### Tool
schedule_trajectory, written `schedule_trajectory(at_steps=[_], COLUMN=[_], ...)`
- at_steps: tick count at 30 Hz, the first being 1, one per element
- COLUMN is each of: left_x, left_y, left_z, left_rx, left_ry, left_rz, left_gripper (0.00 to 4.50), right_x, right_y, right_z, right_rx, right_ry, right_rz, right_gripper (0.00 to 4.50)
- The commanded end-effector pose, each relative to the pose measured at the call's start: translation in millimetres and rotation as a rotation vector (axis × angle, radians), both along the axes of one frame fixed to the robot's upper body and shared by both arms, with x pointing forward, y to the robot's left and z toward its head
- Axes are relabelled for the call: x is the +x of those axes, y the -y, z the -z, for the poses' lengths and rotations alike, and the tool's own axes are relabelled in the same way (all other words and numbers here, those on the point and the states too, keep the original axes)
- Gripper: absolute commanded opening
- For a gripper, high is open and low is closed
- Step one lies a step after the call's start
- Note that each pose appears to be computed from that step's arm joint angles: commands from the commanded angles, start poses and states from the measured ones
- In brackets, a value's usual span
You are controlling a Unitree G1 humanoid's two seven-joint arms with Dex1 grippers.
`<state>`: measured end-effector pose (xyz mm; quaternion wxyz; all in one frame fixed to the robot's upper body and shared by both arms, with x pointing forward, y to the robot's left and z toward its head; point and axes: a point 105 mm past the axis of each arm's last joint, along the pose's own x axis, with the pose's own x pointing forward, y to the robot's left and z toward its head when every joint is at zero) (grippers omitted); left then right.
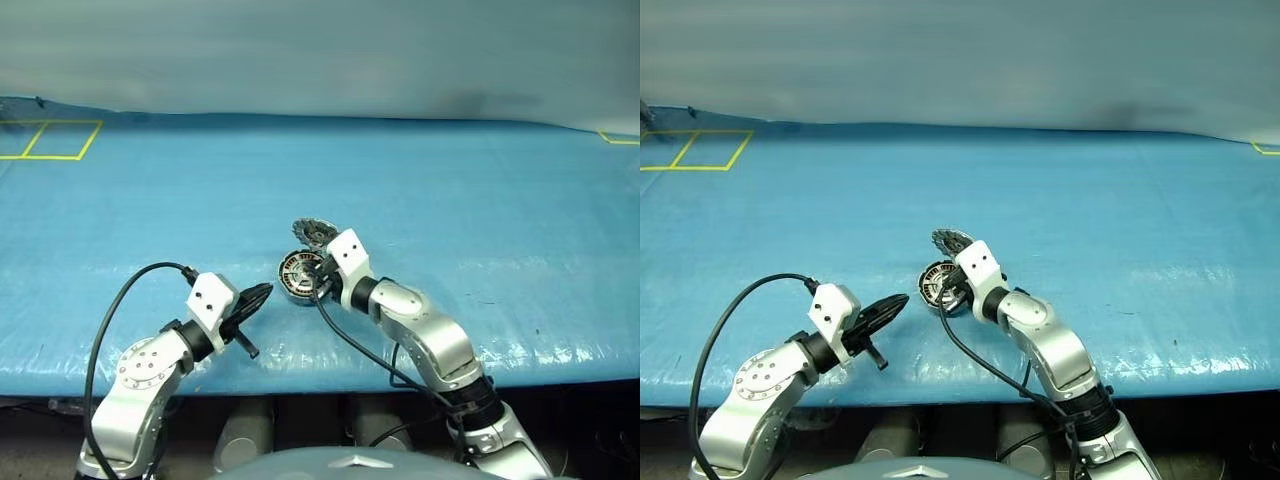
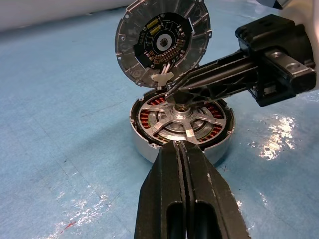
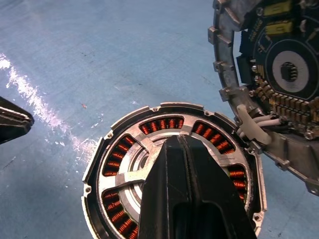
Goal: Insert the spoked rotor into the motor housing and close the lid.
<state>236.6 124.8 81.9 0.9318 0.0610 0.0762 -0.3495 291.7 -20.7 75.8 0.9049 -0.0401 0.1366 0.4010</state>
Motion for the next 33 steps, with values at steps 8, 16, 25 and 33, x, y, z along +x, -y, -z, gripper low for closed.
schedule_trajectory(at_steps=[8,16,25,33], left_x=[4.1,7.7,-3.5,-4.8], left_y=[4.2,6.4,6.5,5.7], left_z=[-2.9,-3.5,-0.7,0.6], left_rx=[-0.007,-0.009,-0.013,-0.026], left_ry=[0.016,0.015,-0.003,-0.001], left_rz=[0.034,0.072,0.053,0.033], left_gripper=[0.05,0.05,0.05,0.05], right_x=[-16.8,-5.8,-16.8,-17.7], right_y=[1.8,8.4,1.1,1.7], right_z=[38.8,42.5,25.7,2.2], right_rx=[-0.021,-0.008,0.013,0.023], right_ry=[-0.138,-0.140,-0.108,-0.042], right_rz=[-0.018,0.039,-0.069,-0.153], right_gripper=[0.00,0.00,0.00,0.00])
